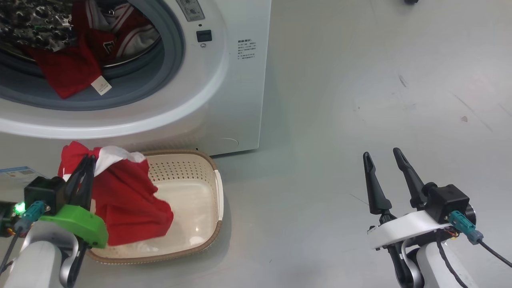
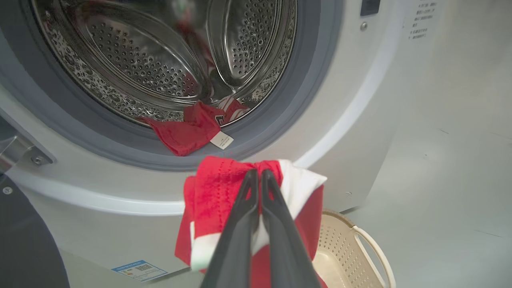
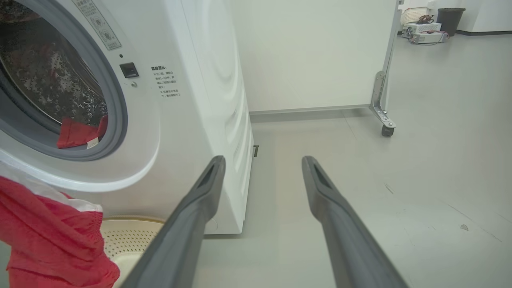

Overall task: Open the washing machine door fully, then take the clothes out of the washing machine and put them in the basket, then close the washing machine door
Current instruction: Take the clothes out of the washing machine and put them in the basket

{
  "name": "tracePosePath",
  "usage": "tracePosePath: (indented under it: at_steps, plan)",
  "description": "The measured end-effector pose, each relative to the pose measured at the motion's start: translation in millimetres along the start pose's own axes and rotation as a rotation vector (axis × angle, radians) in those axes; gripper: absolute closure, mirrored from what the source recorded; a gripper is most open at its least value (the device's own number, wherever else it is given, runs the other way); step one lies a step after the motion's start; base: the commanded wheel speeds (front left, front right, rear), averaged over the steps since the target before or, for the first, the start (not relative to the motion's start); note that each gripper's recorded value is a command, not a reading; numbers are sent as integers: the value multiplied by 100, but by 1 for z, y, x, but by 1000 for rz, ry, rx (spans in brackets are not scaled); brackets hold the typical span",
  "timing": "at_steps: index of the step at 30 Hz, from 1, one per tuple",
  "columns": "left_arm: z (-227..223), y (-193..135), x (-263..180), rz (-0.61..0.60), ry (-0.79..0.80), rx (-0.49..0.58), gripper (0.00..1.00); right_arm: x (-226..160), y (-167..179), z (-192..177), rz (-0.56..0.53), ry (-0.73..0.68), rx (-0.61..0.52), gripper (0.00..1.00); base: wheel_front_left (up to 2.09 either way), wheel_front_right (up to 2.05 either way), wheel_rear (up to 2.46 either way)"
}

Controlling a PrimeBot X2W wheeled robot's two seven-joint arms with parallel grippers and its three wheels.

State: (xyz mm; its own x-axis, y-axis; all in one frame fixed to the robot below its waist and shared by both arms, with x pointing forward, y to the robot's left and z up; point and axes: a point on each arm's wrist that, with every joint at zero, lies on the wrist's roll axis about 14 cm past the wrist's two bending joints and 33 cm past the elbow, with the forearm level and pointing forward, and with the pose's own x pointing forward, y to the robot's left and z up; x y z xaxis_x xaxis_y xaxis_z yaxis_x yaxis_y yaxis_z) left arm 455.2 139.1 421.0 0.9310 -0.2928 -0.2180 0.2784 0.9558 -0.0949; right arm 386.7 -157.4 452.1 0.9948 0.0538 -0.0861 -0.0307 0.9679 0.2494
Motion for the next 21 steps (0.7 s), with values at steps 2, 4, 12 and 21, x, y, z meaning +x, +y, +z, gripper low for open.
tracePosePath:
  at_steps: [2, 4, 12, 21]
  plan:
    - [-9, -1, 3, -7, 29, 1, 100, 3, 0, 0, 1, 0, -2, 0, 0, 0, 0]
    - [-20, -2, 6, -14, 64, 3, 100, 4, 0, -2, -2, 5, -4, 0, 0, 0, 0]
    - [-63, -6, 14, -37, 201, -1, 100, 5, -13, -7, -41, 19, -11, 0, 0, 0, 0]
    - [-112, -22, 26, -89, 358, -10, 100, 7, -29, -13, -90, 40, -20, 0, 0, 0, 0]
